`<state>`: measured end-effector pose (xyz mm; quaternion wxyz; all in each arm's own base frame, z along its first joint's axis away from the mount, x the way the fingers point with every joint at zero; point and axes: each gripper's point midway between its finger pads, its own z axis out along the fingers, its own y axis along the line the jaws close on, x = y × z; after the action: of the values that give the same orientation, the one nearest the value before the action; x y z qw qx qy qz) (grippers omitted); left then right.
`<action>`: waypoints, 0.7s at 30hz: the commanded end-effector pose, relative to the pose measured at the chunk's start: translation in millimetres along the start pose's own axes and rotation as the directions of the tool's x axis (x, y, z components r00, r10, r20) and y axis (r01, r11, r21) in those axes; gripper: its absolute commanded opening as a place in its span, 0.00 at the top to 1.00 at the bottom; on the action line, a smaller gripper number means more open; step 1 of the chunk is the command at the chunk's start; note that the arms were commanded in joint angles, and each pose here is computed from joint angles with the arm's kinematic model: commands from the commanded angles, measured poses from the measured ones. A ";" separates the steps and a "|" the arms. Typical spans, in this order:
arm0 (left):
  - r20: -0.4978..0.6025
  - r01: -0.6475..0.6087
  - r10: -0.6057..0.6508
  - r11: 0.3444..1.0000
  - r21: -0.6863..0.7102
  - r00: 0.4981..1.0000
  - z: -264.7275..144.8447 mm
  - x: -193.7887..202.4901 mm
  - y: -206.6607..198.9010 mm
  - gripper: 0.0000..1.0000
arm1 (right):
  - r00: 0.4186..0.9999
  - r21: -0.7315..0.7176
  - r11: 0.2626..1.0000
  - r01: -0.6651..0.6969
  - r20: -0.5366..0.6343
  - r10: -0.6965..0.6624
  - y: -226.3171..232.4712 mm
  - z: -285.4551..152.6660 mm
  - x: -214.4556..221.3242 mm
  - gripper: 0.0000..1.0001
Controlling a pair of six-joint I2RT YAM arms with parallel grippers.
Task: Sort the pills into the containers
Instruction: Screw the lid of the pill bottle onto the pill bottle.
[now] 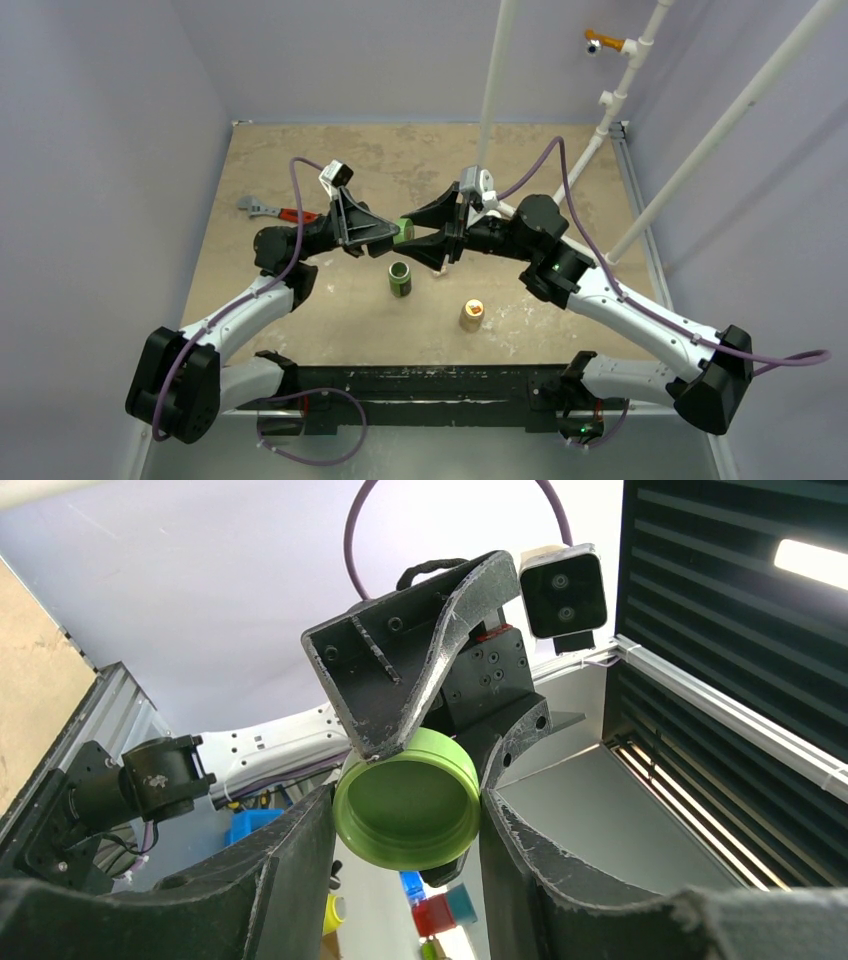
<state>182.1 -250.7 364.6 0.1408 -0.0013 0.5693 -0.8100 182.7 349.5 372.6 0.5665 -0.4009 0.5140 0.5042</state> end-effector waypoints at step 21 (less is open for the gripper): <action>0.071 -0.320 0.351 0.906 -0.276 0.934 -19.3 -3.3 16.9 0.16 | 0.989 0.236 0.964 -0.126 -0.041 0.139 -27.0 -11.6 -9.3 0.90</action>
<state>173.6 -246.8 352.1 0.2098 0.0164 0.6120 -0.7624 199.1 346.5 353.3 0.5383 -0.3602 0.5910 0.4808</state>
